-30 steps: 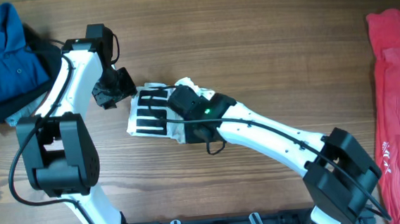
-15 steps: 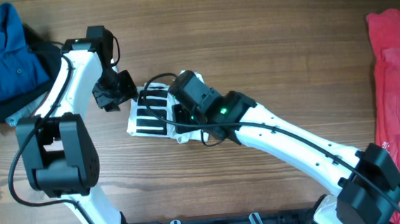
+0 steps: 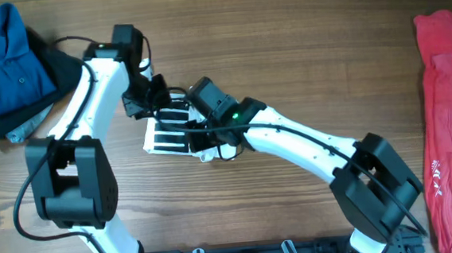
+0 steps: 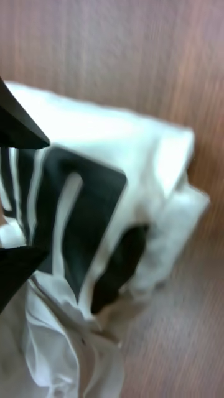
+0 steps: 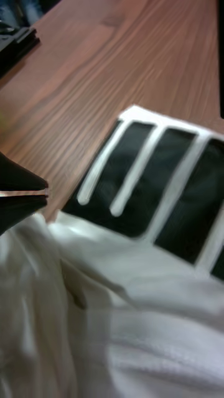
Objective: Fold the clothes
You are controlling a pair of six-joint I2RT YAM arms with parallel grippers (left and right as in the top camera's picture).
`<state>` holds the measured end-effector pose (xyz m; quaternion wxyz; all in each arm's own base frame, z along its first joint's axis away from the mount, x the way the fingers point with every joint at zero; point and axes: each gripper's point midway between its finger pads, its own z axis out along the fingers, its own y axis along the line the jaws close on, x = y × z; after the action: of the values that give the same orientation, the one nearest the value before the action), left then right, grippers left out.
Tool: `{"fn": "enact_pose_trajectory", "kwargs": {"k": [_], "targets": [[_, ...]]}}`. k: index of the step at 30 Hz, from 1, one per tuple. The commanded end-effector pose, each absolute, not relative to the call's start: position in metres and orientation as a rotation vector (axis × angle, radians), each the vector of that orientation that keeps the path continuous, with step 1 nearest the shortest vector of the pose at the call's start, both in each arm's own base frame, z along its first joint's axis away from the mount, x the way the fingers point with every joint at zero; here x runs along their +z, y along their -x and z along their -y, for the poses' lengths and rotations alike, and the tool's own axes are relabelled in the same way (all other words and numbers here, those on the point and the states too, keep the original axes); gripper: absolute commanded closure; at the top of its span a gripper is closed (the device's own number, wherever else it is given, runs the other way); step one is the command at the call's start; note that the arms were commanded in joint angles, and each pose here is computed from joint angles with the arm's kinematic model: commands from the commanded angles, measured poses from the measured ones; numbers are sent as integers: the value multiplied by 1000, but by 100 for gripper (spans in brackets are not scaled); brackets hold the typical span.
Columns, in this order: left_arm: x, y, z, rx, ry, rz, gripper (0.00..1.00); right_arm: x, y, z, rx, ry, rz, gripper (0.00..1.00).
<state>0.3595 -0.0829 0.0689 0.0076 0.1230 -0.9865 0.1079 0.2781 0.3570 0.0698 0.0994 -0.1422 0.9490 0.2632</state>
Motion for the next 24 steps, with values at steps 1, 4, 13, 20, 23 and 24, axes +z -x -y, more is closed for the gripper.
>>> {"fn": "enact_pose_trajectory", "kwargs": {"k": [1, 4, 13, 20, 23, 24], "targets": [[56, -348, 97, 371, -310, 3084, 51, 63, -298, -342, 780, 362, -2816, 96], [33, -340, 101, 372, -300, 3086, 51, 60, -312, -325, 761, 291, -2832, 96], [-7, -326, 95, 352, -339, 3101, 51, 13, -309, -262, 405, 101, -3021, 96], [-10, -325, 87, 288, -347, 3115, 51, 13, -326, -204, 213, -92, -3038, 96], [-10, -325, 87, 288, -347, 3115, 51, 22, -331, -200, 276, -22, -3031, 96], [-10, -325, 87, 288, -347, 3115, 51, 25, -332, -202, 306, 7, -3027, 96]]}}
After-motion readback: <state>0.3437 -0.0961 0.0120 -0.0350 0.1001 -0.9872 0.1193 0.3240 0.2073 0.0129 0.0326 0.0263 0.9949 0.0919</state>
